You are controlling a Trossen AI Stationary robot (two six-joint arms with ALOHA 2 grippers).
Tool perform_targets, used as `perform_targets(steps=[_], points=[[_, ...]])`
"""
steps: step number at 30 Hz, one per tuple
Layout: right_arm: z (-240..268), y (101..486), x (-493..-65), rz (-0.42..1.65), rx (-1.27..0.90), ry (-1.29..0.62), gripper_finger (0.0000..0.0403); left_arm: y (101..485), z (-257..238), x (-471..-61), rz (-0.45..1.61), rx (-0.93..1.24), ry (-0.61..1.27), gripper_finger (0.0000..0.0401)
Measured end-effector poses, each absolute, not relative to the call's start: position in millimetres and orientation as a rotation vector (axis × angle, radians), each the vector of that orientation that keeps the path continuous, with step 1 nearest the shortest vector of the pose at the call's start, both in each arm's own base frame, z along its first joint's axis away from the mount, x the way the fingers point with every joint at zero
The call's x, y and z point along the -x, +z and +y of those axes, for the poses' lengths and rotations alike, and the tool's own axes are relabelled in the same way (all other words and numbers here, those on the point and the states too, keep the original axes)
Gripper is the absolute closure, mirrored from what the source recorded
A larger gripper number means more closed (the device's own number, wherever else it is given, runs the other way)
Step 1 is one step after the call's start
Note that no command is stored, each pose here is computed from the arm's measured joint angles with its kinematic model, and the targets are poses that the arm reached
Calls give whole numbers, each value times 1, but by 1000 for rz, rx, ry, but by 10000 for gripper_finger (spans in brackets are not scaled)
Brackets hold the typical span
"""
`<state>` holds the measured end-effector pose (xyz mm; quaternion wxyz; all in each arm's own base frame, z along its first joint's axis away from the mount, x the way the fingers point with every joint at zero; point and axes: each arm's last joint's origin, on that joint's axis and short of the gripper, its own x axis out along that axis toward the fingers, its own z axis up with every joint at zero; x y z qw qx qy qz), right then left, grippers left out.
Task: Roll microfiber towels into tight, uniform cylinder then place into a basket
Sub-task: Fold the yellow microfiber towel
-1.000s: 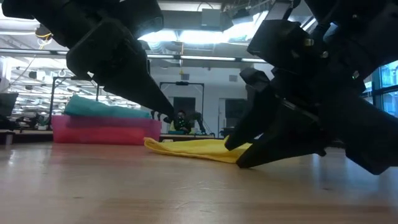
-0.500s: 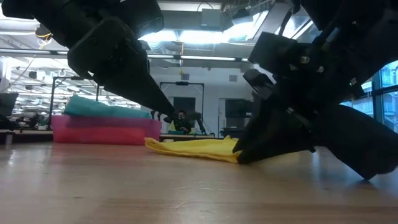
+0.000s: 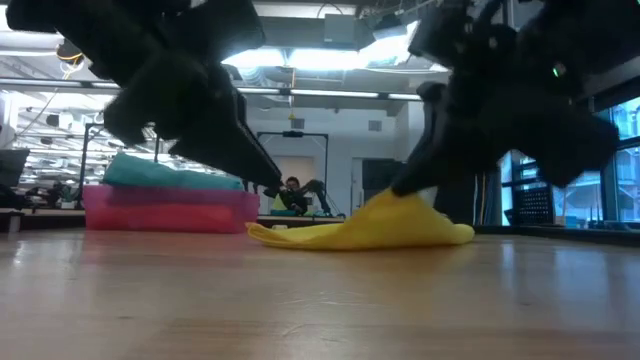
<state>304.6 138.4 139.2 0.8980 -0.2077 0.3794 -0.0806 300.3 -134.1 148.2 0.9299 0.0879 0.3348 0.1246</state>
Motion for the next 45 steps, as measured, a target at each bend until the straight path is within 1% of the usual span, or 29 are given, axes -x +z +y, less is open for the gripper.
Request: perform_targets(steps=[3, 5, 14, 18, 24, 31, 33, 36, 39, 42, 45], points=[[137, 149, -302, 769, 398, -187, 399, 147, -129, -302, 711, -264, 227, 284], [136, 152, -301, 767, 394, -197, 399, 147, -124, -305, 724, -281, 199, 276], [134, 173, -297, 709, 373, -220, 401, 145, -99, -315, 786, -319, 129, 219], [133, 180, -295, 694, 367, -224, 401, 138, -93, -316, 823, -359, 126, 202], [132, 183, -293, 699, 358, -228, 402, 116, -92, -321, 883, -369, 75, 197], [131, 181, -290, 724, 345, -241, 400, 109, -91, -323, 881, -415, 155, 197], [130, 181, -290, 727, 342, -243, 401, 108, -90, -322, 884, -456, 164, 197], [130, 180, -289, 734, 332, -250, 401, 108, -89, -322, 893, -513, 167, 207], [130, 180, -288, 742, 326, -254, 400, 107, -87, -321, 910, -547, 168, 236], [131, 179, -287, 752, 316, -257, 400, 106, -86, -321, 918, -584, 168, 283], [135, 178, -284, 758, 308, -251, 400, 105, -89, -319, 925, -595, 165, 345]])
